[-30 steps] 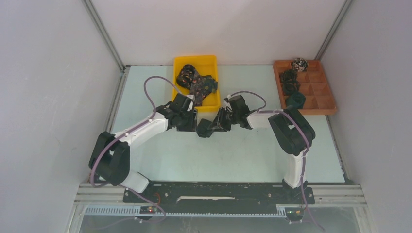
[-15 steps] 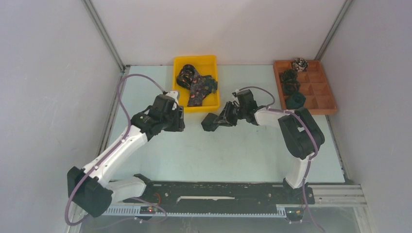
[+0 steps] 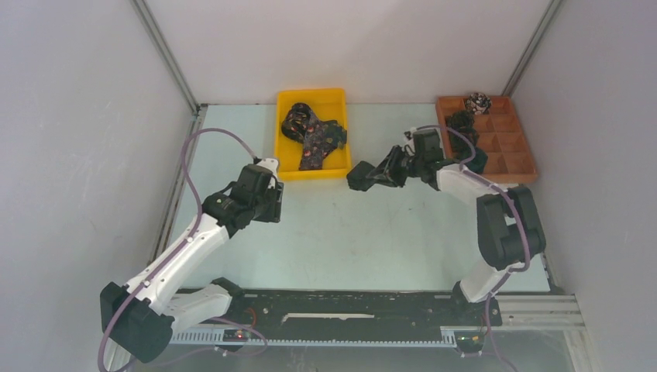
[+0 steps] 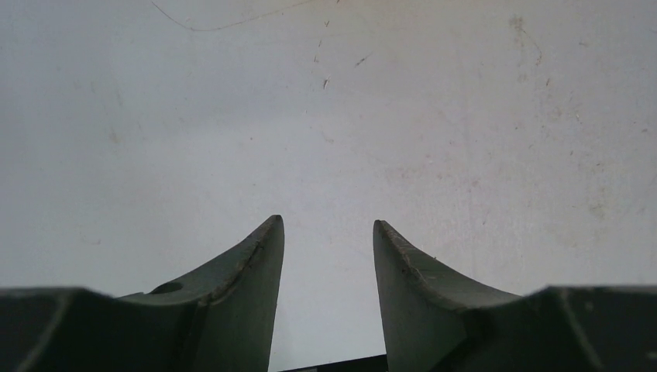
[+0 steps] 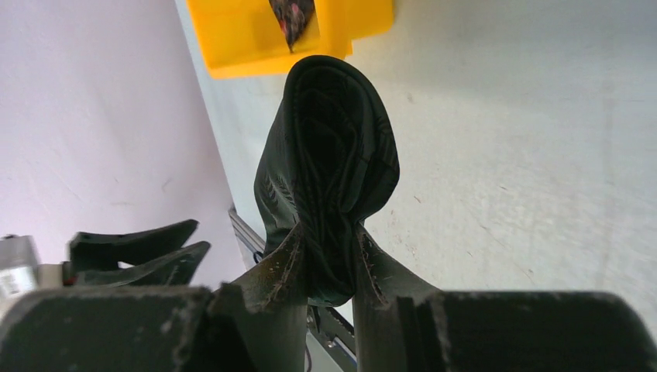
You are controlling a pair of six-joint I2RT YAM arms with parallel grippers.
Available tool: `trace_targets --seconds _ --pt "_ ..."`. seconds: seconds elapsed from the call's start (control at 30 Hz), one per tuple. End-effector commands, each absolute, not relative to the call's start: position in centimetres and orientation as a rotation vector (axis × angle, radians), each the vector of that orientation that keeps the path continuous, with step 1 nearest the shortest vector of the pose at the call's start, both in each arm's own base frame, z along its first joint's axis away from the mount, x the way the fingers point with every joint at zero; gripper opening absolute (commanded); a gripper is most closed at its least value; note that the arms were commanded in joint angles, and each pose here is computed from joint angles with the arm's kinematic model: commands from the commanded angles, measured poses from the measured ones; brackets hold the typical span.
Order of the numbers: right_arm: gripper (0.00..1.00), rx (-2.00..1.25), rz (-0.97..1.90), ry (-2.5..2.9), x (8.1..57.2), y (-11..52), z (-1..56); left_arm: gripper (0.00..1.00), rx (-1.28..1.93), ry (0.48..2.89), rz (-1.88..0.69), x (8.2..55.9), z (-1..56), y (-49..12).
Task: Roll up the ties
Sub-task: Pick up the tie at the center of the board, then place the tie in the storage box.
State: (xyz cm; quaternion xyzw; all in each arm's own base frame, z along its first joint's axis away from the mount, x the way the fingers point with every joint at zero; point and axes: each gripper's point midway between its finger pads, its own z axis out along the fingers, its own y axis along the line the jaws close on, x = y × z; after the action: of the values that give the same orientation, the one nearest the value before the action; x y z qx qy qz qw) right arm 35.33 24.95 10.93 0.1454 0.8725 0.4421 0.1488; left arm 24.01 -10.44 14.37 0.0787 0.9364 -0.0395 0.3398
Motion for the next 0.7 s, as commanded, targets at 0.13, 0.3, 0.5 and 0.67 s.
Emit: trace_targets --seconds 0.13,0.3,0.5,0.67 --pt "0.22 0.523 1.196 2.313 37.4 15.4 17.8 0.52 0.216 2.387 -0.117 24.6 15.0 -10.6" --pt "0.21 0.675 1.106 2.201 38.3 8.1 19.7 0.52 0.229 2.387 -0.148 24.5 15.1 -11.0" --pt "0.21 0.827 0.98 2.086 39.3 -0.3 21.9 0.53 0.245 2.383 -0.187 24.3 15.2 -11.5" --pt "0.2 0.968 0.897 1.977 39.6 -7.4 22.9 0.53 0.247 2.378 -0.196 24.3 15.2 -11.6"
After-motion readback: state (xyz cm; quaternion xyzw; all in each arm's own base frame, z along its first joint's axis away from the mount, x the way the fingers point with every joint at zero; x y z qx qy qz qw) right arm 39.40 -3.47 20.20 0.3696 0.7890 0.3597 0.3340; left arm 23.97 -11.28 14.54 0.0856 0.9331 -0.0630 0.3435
